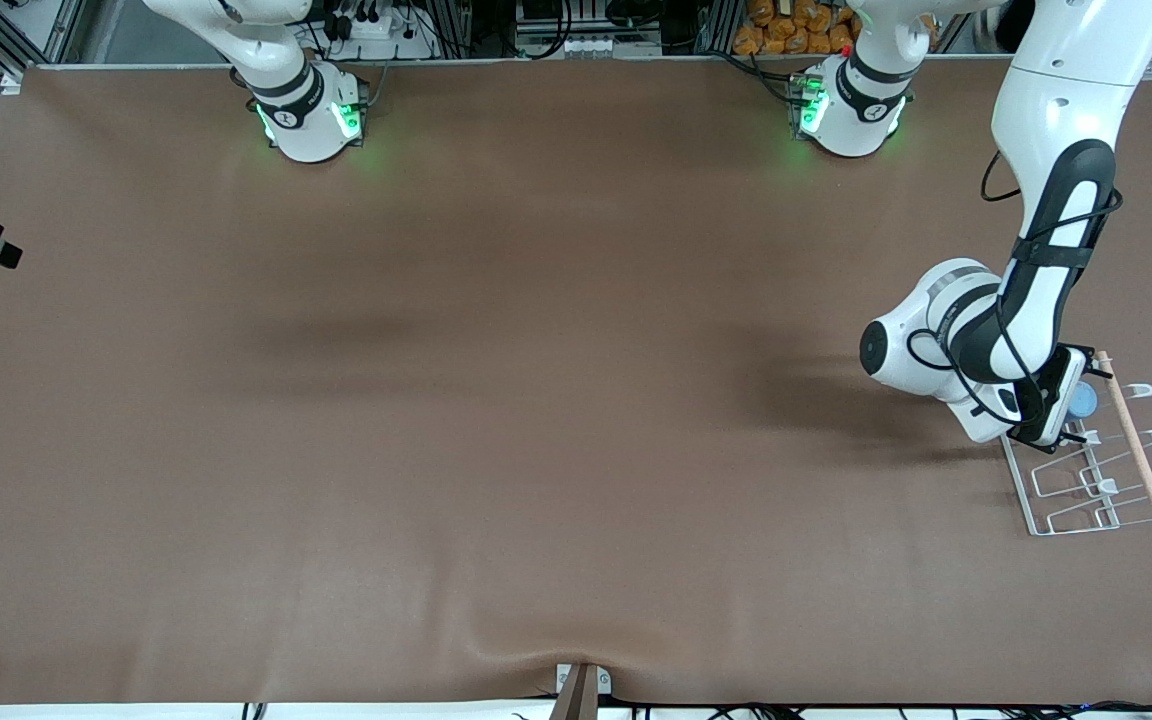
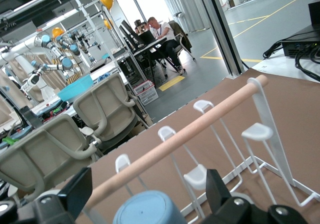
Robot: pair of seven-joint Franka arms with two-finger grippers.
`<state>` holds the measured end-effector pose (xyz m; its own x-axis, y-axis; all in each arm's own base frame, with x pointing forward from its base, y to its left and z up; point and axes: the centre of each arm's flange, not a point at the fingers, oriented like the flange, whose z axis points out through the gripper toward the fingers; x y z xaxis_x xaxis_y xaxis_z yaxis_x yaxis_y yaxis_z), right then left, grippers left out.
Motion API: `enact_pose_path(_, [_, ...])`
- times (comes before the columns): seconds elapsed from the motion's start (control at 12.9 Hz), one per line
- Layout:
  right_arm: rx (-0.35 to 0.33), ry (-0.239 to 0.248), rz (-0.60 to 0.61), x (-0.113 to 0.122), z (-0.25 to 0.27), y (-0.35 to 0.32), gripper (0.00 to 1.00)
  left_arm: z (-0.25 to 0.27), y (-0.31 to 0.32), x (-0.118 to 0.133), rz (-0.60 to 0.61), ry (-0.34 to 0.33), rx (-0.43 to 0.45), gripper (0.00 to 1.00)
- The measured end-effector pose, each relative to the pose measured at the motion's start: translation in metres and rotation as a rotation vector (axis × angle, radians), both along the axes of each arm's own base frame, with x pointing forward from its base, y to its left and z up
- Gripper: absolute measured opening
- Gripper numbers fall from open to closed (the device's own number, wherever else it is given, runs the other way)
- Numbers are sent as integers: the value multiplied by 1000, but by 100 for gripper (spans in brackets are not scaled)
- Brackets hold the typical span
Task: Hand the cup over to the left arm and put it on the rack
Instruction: 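Lower the cup onto the rack pegs with the left gripper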
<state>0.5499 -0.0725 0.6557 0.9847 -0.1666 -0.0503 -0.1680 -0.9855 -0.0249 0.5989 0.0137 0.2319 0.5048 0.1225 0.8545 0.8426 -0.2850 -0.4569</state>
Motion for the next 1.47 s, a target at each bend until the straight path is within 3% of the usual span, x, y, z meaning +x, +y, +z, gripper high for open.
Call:
enact_pose_path(0.77, [2,-1,0,1,0,0,100,49,-26,21,-94,104,4,100])
enact_pose_path(1.24, [4,5,15,2,-2,8,100,80,-43,43,-134,178,-57,100])
enact_pose_path(1.47, [7,24,17,0,-4,9,100,87,-49,52,-172,208,-135,100])
